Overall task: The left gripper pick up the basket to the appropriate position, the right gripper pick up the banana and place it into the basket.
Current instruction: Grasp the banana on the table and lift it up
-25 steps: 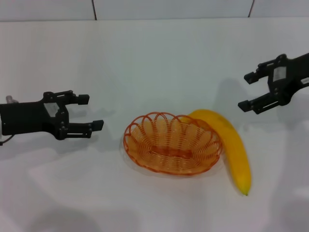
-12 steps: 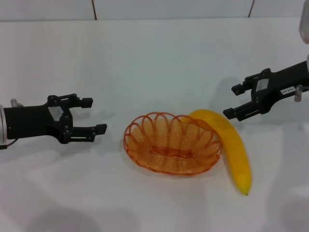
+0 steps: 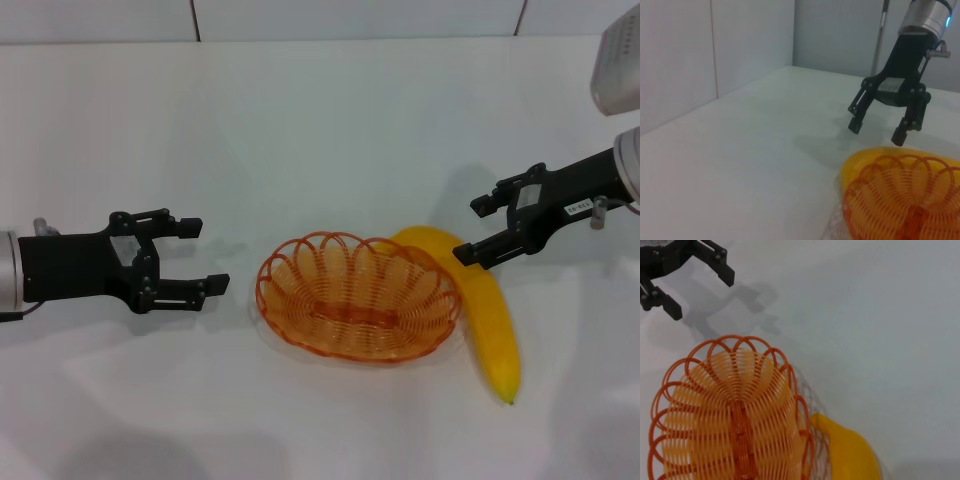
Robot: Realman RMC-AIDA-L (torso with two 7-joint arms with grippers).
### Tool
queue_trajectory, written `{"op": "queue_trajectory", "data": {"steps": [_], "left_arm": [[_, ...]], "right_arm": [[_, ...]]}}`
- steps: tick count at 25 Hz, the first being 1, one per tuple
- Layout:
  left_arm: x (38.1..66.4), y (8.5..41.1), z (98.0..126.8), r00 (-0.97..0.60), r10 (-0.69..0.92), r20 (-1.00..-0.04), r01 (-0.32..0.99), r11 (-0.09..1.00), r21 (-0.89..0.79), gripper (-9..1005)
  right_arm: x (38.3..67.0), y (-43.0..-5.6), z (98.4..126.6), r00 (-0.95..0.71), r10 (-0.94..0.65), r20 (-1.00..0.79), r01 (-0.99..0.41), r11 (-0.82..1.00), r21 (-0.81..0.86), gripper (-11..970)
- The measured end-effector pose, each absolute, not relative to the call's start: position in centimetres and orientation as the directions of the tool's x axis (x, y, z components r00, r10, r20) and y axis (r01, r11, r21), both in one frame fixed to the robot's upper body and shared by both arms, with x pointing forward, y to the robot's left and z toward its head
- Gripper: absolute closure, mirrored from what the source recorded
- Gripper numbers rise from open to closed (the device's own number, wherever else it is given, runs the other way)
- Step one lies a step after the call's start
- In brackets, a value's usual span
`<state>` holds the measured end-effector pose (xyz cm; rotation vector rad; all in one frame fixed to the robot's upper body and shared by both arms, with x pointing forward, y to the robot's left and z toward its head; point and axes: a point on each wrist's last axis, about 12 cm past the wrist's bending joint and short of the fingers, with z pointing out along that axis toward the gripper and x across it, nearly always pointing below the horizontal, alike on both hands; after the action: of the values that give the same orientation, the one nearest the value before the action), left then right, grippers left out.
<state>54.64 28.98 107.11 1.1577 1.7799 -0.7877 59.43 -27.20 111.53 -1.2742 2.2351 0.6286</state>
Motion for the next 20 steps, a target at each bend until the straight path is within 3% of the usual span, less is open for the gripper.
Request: {"op": "queue_trajectory", "data": {"steps": [20], "left_arm": [[54.6, 29.1, 107.1, -0.21, 0.385, -0.898, 0.924, 0.378, -0.054, 120]], "right_arm": [[60.1, -26.5, 110.1, -0.43, -0.7, -0.571, -0.878, 0.47, 0.086, 148]]}}
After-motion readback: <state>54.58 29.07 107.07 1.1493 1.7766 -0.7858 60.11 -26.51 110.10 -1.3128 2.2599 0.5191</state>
